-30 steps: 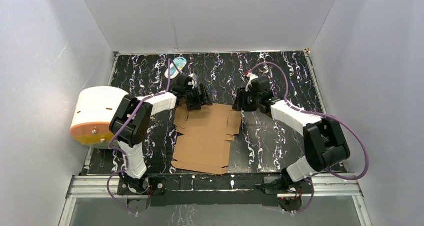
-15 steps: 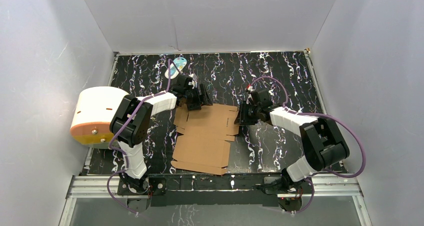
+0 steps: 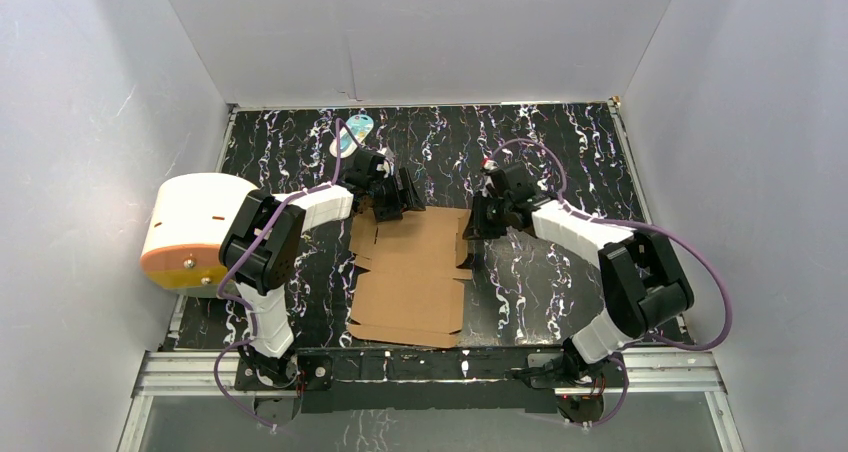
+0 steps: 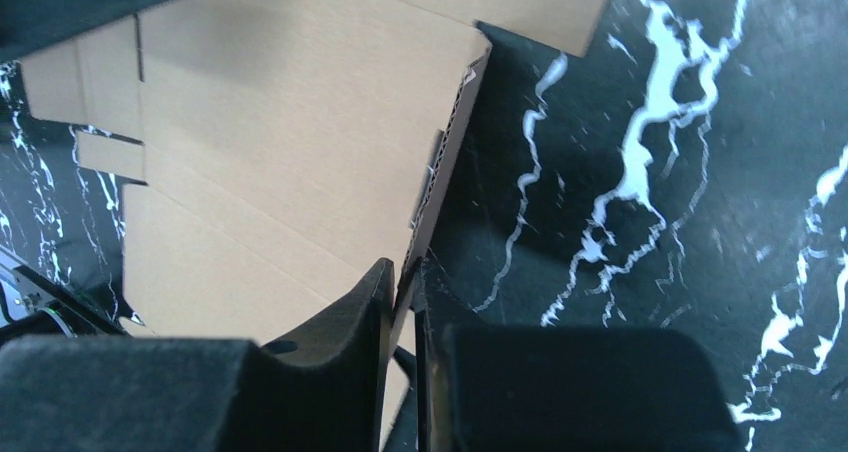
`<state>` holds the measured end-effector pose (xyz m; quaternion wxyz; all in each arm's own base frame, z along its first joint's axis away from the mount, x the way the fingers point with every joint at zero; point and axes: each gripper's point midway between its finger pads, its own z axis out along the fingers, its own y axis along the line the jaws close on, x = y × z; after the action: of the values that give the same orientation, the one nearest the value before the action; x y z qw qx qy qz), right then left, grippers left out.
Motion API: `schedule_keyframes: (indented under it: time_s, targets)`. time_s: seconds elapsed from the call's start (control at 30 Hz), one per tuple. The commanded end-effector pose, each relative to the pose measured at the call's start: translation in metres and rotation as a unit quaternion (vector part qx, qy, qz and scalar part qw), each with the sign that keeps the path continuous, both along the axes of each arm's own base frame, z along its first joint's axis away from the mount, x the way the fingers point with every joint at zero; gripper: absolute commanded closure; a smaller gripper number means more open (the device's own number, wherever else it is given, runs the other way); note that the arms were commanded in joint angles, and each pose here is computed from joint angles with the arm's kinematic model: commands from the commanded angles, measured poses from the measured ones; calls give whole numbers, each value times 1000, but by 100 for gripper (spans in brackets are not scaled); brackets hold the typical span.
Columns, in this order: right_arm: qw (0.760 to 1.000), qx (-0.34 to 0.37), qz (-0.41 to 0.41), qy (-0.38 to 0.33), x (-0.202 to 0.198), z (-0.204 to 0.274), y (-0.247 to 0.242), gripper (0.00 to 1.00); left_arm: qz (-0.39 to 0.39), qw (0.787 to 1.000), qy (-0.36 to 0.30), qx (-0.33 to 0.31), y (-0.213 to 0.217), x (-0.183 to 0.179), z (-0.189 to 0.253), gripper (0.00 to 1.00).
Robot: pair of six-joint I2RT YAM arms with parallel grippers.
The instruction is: Fold the paper box
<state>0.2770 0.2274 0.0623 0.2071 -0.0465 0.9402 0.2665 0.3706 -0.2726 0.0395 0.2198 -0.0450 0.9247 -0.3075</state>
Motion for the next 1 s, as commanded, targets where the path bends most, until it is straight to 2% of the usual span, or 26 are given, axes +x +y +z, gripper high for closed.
schedule_keyframes:
  time_s: [0.0, 0.17, 0.47, 0.97]
  targets:
    - [999, 9, 16, -30, 17, 29, 27, 76, -10, 997, 69, 24, 7, -38, -22, 31]
    - [999, 3, 31, -24, 18, 23, 45, 70, -12, 997, 68, 18, 5, -37, -21, 31]
    - [999, -7, 49, -18, 19, 8, 67, 65, -11, 997, 69, 18, 6, -40, -22, 31]
    - [990, -67, 14, -127, 42, 46, 24, 53, -11, 997, 68, 22, 8, -42, -22, 31]
